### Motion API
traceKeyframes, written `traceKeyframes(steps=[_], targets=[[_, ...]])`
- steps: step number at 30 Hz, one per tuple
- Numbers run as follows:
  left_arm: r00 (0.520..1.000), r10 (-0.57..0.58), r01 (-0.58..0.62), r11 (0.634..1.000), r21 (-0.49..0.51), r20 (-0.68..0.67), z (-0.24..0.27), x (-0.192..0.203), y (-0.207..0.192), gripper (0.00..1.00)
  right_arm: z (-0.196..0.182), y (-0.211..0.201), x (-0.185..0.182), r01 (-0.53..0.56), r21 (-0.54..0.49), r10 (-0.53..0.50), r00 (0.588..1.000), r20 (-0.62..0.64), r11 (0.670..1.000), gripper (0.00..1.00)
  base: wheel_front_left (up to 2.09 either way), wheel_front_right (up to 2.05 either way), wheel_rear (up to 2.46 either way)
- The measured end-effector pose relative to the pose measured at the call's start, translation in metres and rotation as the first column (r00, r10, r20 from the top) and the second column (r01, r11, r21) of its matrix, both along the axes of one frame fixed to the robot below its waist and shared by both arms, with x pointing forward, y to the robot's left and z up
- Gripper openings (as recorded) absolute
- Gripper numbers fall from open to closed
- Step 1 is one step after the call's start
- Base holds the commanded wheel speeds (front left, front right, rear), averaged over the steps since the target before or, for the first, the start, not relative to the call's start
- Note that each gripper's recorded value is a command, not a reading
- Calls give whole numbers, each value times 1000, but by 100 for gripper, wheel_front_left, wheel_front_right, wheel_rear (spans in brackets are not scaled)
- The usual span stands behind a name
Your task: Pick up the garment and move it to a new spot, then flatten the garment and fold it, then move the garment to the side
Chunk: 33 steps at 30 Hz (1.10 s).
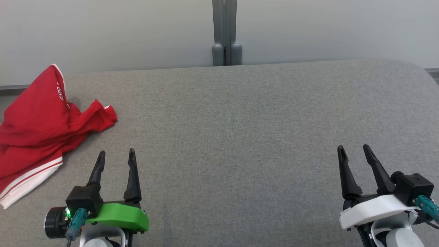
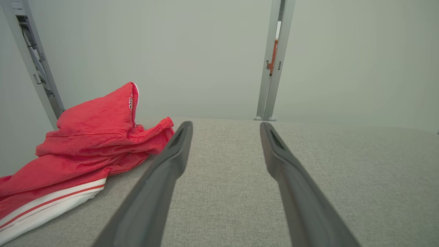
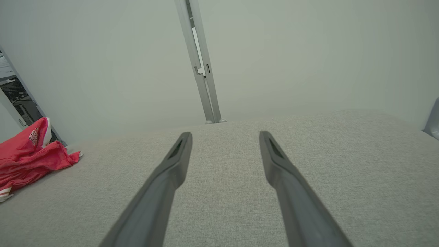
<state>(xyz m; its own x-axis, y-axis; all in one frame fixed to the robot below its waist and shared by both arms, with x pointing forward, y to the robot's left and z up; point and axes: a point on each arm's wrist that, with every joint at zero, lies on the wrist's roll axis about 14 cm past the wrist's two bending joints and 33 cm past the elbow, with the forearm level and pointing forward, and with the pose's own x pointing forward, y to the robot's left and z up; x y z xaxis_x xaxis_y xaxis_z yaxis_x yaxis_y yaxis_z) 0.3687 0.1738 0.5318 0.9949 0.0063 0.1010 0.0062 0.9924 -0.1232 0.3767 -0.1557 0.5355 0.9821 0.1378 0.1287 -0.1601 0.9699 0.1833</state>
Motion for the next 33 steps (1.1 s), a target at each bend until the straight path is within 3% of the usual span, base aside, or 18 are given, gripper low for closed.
traceKeyframes(steps=[33], targets=[[999, 3, -3, 1000, -1, -38, -5, -4, 3, 100, -6, -1, 0, 1, 24, 0, 999, -40, 1000, 100, 0, 0, 0]])
